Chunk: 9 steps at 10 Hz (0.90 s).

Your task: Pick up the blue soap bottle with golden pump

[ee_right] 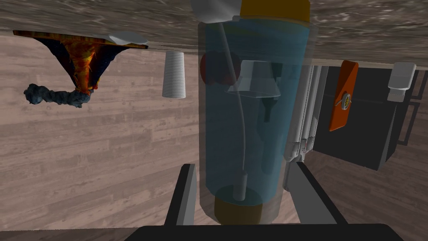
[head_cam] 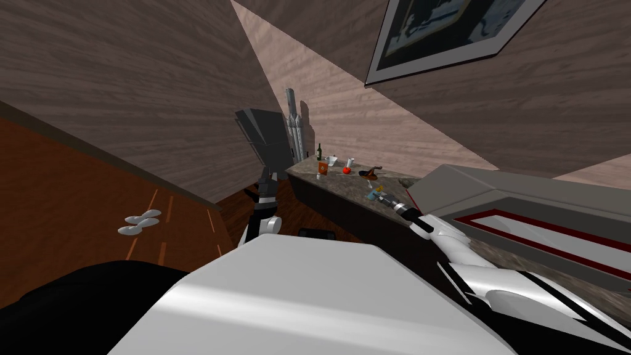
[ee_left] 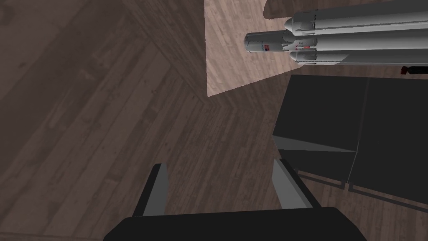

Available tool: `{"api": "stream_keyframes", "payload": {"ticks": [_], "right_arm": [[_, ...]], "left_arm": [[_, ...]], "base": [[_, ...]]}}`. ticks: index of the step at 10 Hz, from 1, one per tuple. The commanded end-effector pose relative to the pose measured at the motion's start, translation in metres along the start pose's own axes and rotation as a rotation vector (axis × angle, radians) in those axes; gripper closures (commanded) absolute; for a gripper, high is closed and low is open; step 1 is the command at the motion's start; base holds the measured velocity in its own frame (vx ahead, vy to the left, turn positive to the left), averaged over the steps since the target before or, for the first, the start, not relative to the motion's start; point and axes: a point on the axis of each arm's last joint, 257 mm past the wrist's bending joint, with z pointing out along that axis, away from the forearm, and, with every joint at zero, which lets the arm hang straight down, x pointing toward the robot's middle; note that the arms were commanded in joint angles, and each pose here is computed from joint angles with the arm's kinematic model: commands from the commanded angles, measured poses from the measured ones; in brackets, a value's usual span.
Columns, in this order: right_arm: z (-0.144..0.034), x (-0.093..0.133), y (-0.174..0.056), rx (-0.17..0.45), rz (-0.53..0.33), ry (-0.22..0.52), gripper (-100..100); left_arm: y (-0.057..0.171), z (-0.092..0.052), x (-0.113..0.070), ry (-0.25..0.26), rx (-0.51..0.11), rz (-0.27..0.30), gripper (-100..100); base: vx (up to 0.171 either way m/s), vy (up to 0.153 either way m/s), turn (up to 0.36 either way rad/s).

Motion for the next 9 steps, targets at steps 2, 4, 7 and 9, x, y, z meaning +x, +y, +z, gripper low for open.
{"api": "stream_keyframes", "payload": {"ticks": [2,4,7,9], "right_arm": [[0.0,0.0,0.0,0.0,0.0,0.0,100],[0.0,0.0,0.0,0.0,0.0,0.0,0],[-0.006,0.016,0.012,0.005,0.006,0.02,100],[-0.018,0.037,0.012,0.041,0.023,0.057,100]], "left_arm": [[0.0,0.0,0.0,0.0,0.0,0.0,0],[0.0,0.0,0.0,0.0,0.0,0.0,0],[0.0,0.0,0.0,0.0,0.0,0.0,0],[0.0,0.0,0.0,0.0,0.0,0.0,0]], "base": [[0.0,0.0,0.0],[0.0,0.0,0.0],[0.033,-0.055,0.016],[0.039,-0.057,0.021]]}}
